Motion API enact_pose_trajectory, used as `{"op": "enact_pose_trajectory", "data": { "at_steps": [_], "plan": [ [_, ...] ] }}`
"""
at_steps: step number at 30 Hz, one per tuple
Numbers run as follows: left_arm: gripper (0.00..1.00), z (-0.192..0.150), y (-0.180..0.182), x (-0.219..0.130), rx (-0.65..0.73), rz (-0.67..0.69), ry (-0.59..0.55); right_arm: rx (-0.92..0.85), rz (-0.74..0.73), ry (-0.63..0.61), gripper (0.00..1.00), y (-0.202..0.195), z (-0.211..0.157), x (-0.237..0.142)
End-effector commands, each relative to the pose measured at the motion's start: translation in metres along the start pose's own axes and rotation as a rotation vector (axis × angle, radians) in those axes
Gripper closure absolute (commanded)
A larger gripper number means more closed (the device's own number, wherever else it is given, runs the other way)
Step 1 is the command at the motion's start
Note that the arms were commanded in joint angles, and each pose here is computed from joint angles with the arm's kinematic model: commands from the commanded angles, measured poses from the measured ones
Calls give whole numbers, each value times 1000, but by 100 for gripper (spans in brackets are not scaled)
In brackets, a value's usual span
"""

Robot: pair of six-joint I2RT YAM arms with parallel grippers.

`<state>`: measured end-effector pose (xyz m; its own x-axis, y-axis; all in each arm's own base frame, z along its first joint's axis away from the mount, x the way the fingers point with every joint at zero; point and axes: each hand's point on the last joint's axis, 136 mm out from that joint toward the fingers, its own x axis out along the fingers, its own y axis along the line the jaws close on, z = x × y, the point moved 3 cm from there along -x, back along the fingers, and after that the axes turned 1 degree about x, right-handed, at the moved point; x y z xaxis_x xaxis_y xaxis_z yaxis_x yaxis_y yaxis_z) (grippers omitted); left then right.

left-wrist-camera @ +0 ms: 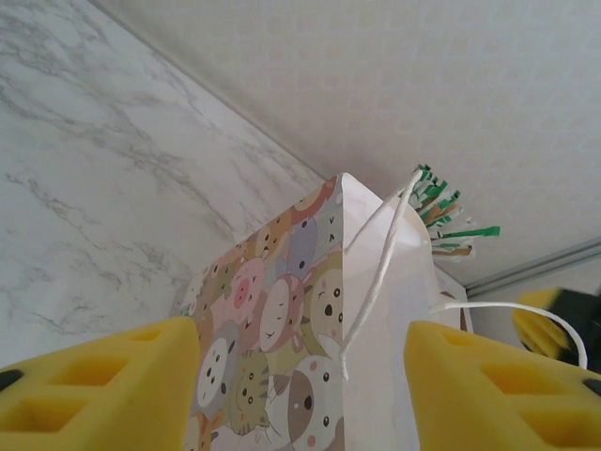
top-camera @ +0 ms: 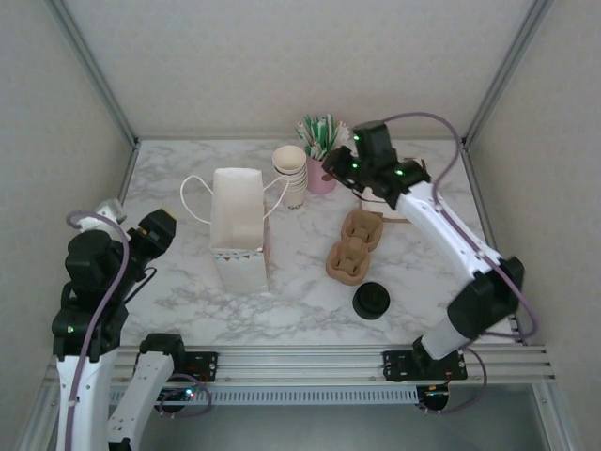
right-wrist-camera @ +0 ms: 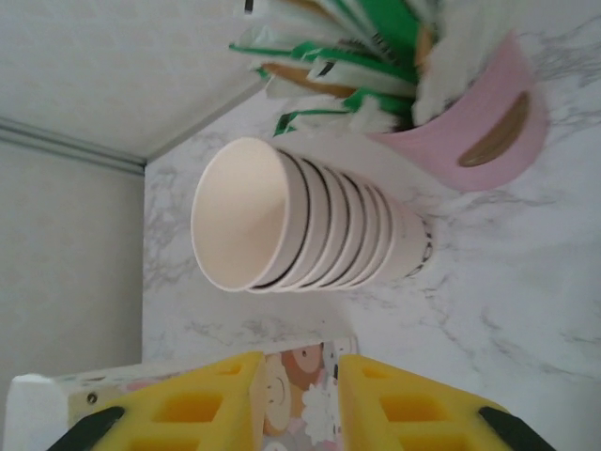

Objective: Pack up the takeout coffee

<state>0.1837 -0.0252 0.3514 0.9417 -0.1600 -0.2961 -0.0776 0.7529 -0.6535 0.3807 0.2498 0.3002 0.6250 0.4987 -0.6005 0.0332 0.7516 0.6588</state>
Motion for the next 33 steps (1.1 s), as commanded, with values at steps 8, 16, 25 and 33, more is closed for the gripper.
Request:
{"op": "enact_pose_trajectory", "data": {
  "at_steps": [8, 16, 25, 33],
  "plan": [
    [49, -16, 11, 5, -11, 24, 57, 14, -68, -10, 72, 16, -1, 58],
    [49, -17, 15, 6, -3, 39, 53, 35, -93, -14, 72, 9, -2, 72],
    [49, -18, 18, 9, 15, 58, 61, 27, -70, -14, 73, 17, -2, 79],
    [49, -18, 21, 10, 27, 70, 58, 35, -88, -7, 74, 14, -2, 88]
  ]
}}
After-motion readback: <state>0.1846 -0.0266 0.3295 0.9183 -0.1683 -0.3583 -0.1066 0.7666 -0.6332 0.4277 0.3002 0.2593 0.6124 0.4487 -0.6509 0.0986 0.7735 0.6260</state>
